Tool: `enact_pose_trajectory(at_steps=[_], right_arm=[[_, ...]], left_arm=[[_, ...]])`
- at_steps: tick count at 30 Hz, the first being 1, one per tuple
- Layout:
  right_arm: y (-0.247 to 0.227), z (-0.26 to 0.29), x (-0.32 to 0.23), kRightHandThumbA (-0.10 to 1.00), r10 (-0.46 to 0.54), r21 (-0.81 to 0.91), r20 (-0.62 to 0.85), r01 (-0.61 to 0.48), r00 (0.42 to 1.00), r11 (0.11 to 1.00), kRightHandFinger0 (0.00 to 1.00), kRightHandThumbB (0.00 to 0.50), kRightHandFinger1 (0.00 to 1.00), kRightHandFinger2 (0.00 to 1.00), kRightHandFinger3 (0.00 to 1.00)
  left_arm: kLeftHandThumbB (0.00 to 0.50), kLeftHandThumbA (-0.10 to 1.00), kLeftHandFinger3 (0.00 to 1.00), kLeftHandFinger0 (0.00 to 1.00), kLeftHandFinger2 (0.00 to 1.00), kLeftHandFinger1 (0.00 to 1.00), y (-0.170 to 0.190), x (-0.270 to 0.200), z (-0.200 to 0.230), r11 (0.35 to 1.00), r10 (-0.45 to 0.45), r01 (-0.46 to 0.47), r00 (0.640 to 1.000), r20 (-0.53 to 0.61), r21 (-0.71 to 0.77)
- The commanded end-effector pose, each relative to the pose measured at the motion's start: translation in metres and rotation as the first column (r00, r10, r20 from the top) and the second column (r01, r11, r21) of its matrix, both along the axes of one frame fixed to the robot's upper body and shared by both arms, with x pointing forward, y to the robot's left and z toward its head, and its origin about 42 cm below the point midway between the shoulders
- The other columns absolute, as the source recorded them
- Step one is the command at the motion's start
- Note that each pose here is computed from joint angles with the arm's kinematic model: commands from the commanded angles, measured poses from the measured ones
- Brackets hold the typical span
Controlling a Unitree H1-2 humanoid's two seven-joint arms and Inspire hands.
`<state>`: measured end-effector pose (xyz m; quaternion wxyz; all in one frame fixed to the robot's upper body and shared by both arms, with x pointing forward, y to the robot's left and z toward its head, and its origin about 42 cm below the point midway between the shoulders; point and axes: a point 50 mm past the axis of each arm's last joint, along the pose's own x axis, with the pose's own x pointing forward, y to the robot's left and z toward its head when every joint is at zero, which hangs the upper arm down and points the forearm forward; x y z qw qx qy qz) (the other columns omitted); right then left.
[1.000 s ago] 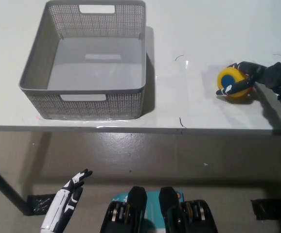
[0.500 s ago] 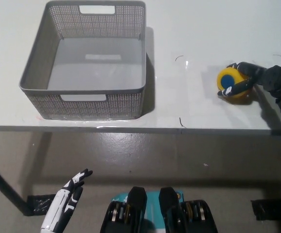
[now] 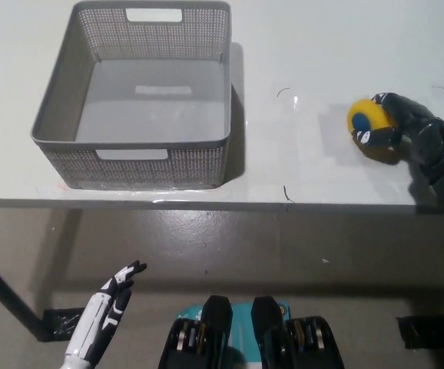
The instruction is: Use the right hand to pick up a yellow duck toy and place it into a container on the left hand side
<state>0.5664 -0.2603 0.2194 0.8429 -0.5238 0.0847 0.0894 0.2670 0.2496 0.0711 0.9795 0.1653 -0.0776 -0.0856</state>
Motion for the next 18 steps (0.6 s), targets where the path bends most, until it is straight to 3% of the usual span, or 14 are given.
enact_pose_trajectory(at_steps=[1, 4, 5, 7, 9, 11, 12, 13, 14, 16, 17, 18], right_arm=[[0.001, 0.03, 0.009, -0.1, -0.03, 0.061, 0.197, 0.019, 0.98, 0.998, 0.2, 0.153, 0.66, 1.0, 0.97], [0.0, 0.034, 0.01, -0.1, -0.038, 0.078, 0.22, 0.021, 0.975, 0.997, 0.17, 0.191, 0.61, 0.95, 0.93], [0.0, 0.035, 0.01, -0.1, -0.039, 0.08, 0.223, 0.021, 0.974, 0.997, 0.17, 0.153, 0.62, 0.98, 0.94], [0.001, 0.042, 0.012, -0.1, -0.045, 0.098, 0.255, 0.021, 0.966, 0.995, 0.14, 0.17, 0.61, 0.98, 0.94], [0.001, 0.051, 0.014, -0.1, -0.052, 0.114, 0.304, 0.018, 0.951, 0.993, 0.09, 0.137, 0.58, 0.98, 0.91], [0.001, 0.058, 0.015, -0.1, -0.056, 0.132, 0.327, 0.013, 0.943, 0.991, 0.06, 0.133, 0.6, 1.0, 0.98], [0.001, 0.067, 0.017, -0.1, -0.059, 0.154, 0.351, 0.004, 0.934, 0.988, 0.14, 0.136, 0.62, 0.97, 0.98], [0.002, 0.074, 0.019, -0.1, -0.061, 0.175, 0.377, -0.007, 0.924, 0.984, 0.19, 0.137, 0.57, 0.88, 0.93], [0.004, 0.083, 0.02, -0.1, -0.058, 0.193, 0.41, -0.024, 0.91, 0.981, 0.08, 0.15, 0.41, 0.76, 0.91], [0.008, 0.097, 0.022, -0.1, -0.047, 0.2, 0.458, -0.051, 0.887, 0.978, 0.0, 0.146, 0.34, 0.82, 0.95], [0.011, 0.104, 0.023, -0.1, -0.043, 0.203, 0.482, -0.063, 0.875, 0.977, 0.0, 0.147, 0.34, 0.84, 0.96], [0.017, 0.117, 0.026, -0.1, -0.038, 0.208, 0.514, -0.081, 0.857, 0.975, 0.0, 0.138, 0.39, 0.87, 0.9]], left_arm=[[0.346, 1.0, 1.0, 1.0, 1.0, 1.0, 0.005, 0.009, 0.01, 1.0, 0.004, -0.004, 0.998, 0.057, 0.008], [0.342, 1.0, 1.0, 1.0, 1.0, 1.0, 0.004, 0.011, 0.011, 1.0, 0.001, -0.002, 0.998, 0.058, 0.006], [0.342, 1.0, 1.0, 1.0, 1.0, 1.0, 0.004, 0.011, 0.011, 1.0, 0.001, -0.002, 0.998, 0.057, 0.005], [0.344, 1.0, 1.0, 1.0, 1.0, 1.0, 0.004, 0.011, 0.011, 1.0, 0.002, -0.003, 0.999, 0.051, 0.009], [0.347, 1.0, 1.0, 1.0, 1.0, 1.0, 0.004, 0.011, 0.012, 1.0, 0.003, -0.004, 0.999, 0.048, 0.011], [0.334, 1.0, 1.0, 1.0, 1.0, 1.0, 0.005, 0.012, 0.013, 1.0, 0.002, -0.003, 0.999, 0.051, 0.009], [0.334, 1.0, 1.0, 1.0, 1.0, 1.0, 0.005, 0.012, 0.013, 1.0, 0.002, -0.003, 0.999, 0.051, 0.009], [0.345, 1.0, 1.0, 1.0, 1.0, 1.0, 0.005, 0.011, 0.013, 1.0, 0.003, -0.003, 0.999, 0.048, 0.009], [0.349, 1.0, 1.0, 1.0, 1.0, 1.0, 0.005, 0.011, 0.014, 1.0, 0.004, -0.005, 0.999, 0.045, 0.007], [0.339, 1.0, 1.0, 1.0, 1.0, 1.0, 0.005, 0.012, 0.014, 1.0, 0.004, -0.004, 0.999, 0.046, 0.003], [0.338, 1.0, 1.0, 1.0, 1.0, 1.0, 0.005, 0.011, 0.013, 1.0, 0.003, -0.004, 0.999, 0.046, 0.005], [0.331, 1.0, 1.0, 1.0, 1.0, 1.0, 0.004, 0.01, 0.012, 1.0, 0.004, -0.005, 0.999, 0.045, 0.008]])
